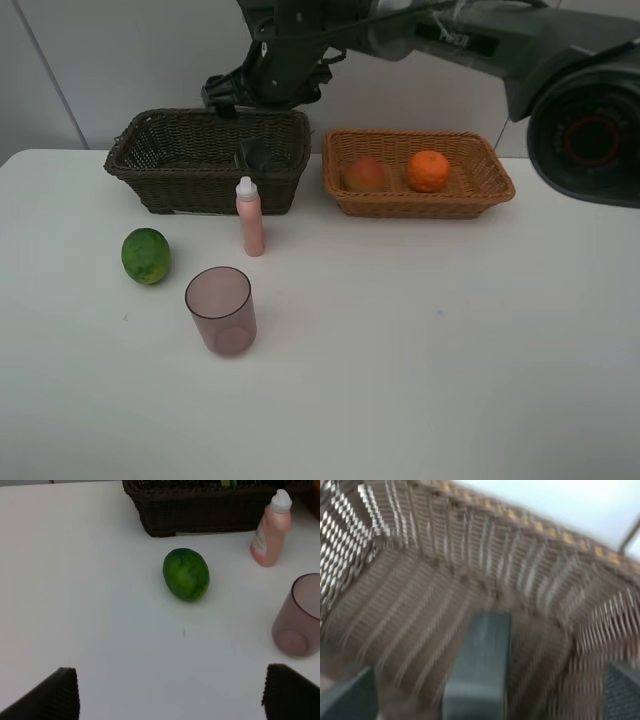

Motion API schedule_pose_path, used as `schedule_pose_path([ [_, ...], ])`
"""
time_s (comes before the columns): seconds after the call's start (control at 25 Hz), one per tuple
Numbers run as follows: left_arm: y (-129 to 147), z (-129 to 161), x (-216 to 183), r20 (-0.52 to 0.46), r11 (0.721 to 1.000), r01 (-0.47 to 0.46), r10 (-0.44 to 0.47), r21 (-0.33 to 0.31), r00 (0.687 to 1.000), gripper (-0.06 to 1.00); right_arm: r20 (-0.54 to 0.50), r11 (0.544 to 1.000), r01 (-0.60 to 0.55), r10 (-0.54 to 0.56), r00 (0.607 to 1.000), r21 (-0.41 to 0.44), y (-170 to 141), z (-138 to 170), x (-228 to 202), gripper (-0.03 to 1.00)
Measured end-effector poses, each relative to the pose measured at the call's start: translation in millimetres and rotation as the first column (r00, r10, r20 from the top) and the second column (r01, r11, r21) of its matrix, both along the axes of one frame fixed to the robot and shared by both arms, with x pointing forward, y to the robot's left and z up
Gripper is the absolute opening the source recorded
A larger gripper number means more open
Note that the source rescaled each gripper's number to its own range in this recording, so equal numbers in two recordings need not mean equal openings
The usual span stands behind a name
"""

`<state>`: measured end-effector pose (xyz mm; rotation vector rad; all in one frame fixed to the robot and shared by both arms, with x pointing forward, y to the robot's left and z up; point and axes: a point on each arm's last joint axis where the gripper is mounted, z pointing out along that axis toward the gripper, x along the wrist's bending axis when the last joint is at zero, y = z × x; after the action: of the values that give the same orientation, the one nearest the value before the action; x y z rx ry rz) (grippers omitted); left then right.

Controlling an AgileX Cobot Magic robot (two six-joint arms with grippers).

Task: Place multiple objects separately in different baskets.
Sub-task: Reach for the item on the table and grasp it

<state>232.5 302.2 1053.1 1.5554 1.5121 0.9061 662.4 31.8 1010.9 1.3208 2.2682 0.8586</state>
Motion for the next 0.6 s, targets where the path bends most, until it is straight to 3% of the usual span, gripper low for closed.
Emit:
schedule_pose_path([
  [0.36, 0.0, 0.0, 0.0, 0.000, 1.000, 0.000, 0.000, 0.000, 1.000, 0.95, -0.224, 0.981, 0.089, -0.127, 0.966, -0.172, -46.2, 35.6, -20.7, 0.95],
  [0.6, 0.0, 0.0, 0.0, 0.000, 1.000, 0.000, 0.000, 0.000, 1.000, 0.95, -0.267, 0.970, 0.176, -0.217, 0.939, -0.169, -95.5, 51.3, -16.7, 0.95],
])
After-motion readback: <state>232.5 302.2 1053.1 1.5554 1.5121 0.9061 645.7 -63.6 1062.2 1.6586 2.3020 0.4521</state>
